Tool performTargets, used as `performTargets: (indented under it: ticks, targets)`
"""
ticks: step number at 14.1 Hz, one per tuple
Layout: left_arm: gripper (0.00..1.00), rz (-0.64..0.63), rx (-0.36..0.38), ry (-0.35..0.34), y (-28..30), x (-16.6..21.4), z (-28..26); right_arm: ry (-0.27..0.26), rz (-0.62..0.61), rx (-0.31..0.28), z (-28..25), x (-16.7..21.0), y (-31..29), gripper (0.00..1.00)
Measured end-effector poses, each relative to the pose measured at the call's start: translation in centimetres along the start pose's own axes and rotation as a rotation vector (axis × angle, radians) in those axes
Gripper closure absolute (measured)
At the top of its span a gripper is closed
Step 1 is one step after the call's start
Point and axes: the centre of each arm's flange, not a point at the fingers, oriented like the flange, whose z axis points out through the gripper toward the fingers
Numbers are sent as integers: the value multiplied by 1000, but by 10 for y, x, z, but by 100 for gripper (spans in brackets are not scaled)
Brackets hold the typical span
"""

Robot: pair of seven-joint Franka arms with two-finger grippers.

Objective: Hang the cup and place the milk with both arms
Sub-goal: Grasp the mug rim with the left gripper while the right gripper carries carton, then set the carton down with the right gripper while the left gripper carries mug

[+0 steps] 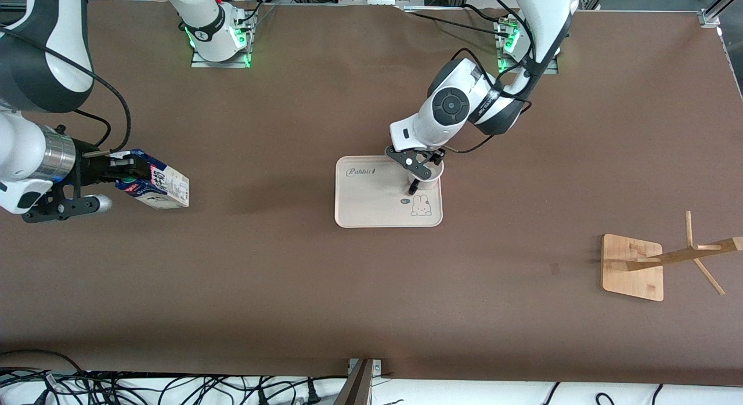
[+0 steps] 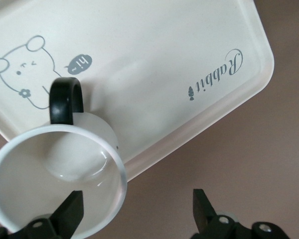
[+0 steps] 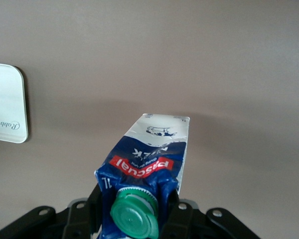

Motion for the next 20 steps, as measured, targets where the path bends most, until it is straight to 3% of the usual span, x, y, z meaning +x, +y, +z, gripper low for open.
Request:
performTargets:
  ticks: [1, 2, 8, 10, 15, 20]
  targets:
    - [4, 6, 4, -2, -1, -1, 5, 6, -3, 6, 3, -1, 3, 49]
    - [12, 21, 17, -2, -2, -1, 7, 12, -5, 10, 7, -1, 8, 49]
    - [75, 65, 69, 2, -6, -1, 7, 0, 7, 7, 53, -9, 32, 49]
    - [91, 66, 71, 17, -7, 2, 2, -2, 3, 18, 72, -9, 32, 49]
    - [93, 3, 91, 104, -43, 14, -51, 37, -2, 13, 129, -8, 27, 49]
    - [93, -225, 122, 194, -184, -7, -174, 33, 16, 14, 156, -17, 36, 49]
